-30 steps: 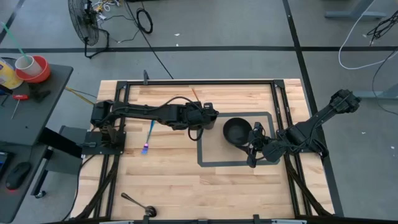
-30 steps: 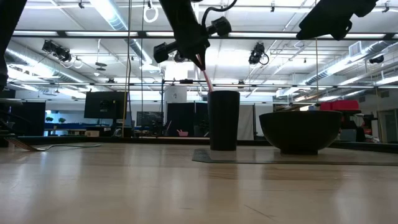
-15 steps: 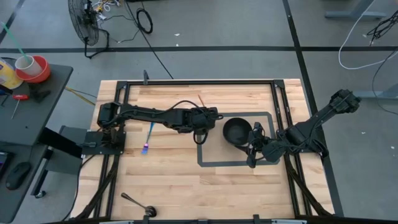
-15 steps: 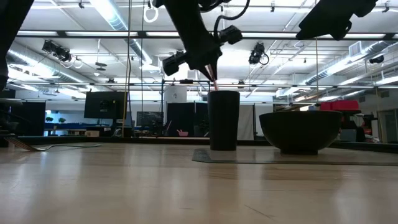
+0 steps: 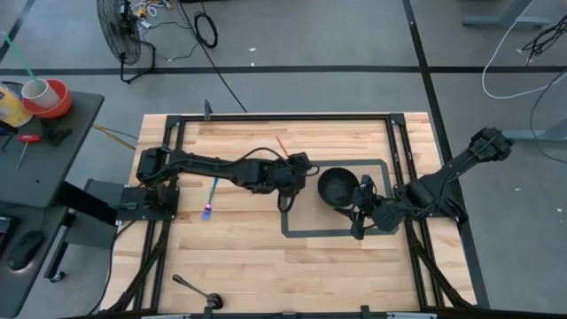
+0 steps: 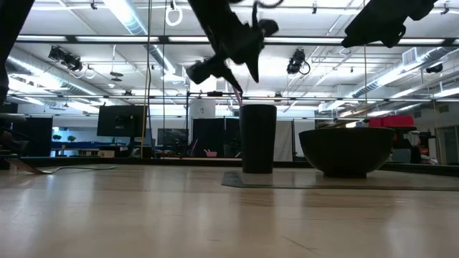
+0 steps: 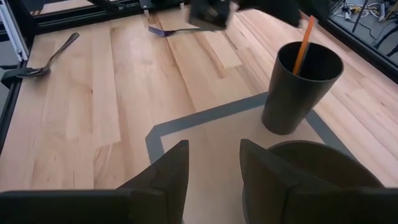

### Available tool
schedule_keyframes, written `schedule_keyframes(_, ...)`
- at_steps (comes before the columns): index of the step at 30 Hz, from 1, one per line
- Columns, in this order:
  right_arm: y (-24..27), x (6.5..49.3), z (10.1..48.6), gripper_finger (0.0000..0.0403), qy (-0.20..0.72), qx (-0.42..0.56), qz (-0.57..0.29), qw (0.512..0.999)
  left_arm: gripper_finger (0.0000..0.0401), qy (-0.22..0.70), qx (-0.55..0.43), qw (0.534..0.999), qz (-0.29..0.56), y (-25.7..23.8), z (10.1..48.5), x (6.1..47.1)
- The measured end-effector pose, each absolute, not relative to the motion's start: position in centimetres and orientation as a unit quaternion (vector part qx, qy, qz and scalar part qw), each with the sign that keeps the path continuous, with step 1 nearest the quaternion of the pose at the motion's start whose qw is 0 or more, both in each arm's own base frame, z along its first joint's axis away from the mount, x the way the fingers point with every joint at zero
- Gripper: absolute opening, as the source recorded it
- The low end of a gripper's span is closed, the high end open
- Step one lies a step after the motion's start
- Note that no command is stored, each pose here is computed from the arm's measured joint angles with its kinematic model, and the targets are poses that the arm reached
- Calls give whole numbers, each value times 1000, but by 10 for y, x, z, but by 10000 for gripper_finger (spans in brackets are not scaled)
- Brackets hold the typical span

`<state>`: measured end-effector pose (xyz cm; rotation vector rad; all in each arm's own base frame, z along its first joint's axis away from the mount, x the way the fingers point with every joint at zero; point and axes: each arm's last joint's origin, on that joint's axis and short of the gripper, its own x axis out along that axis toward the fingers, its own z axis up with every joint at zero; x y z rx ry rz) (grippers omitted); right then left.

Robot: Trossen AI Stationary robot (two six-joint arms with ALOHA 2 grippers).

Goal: Pick & Place Utensil
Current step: Put the blue fork into the black bowl

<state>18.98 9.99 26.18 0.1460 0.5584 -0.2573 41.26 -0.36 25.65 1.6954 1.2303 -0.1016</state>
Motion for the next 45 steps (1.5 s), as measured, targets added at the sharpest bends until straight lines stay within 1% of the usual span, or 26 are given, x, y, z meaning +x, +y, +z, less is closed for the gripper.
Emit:
schedule_keyframes(2,100,190,262,144,274,74,-127,950,192,511,678,527,-28,-10,263,405)
schedule_keyframes(5,100,190,262,144,273,75,-127,951,194,535,638,553,-27,-18,271,387)
schedule_keyframes(6,100,190,262,144,273,73,-127,951,194,548,625,555,-30,-21,273,379)
schedule_keyframes(9,99,191,263,144,270,72,-128,952,189,570,572,590,-14,-31,287,355)
schedule_keyframes(11,97,192,263,144,266,74,-134,952,185,583,504,637,-24,-38,297,336)
schedule_keyframes(13,95,193,263,144,265,75,-140,951,181,594,399,697,-45,-44,304,321)
schedule_keyframes(14,94,194,263,144,265,76,-142,951,179,605,338,719,-57,-47,306,314)
schedule_keyframes(16,92,195,264,144,261,76,-145,951,177,628,225,744,-49,-49,312,302)
schedule_keyframes(18,91,197,265,144,257,72,-147,952,177,653,150,743,-10,-49,314,292)
schedule_keyframes(21,88,200,267,144,247,70,-149,955,177,682,83,724,56,-47,315,282)
schedule_keyframes(24,87,201,268,144,241,72,-150,956,177,684,28,720,112,-46,315,280)
schedule_keyframes(29,88,201,268,144,245,78,-138,957,177,678,-28,716,166,-46,309,279)
schedule_keyframes(33,89,202,268,144,250,82,-126,957,177,698,-43,688,195,-45,285,268)
schedule_keyframes(36,89,202,268,144,249,79,-124,957,177,695,-68,680,224,-42,255,256)
schedule_keyframes(40,89,202,269,144,249,61,-119,959,177,664,-146,683,268,-39,217,241)
schedule_keyframes(42,89,202,269,144,250,51,-117,960,177,655,-181,671,297,-37,200,232)
schedule_keyframes(45,88,203,270,144,247,47,-117,961,177,645,-203,645,357,-32,182,216)
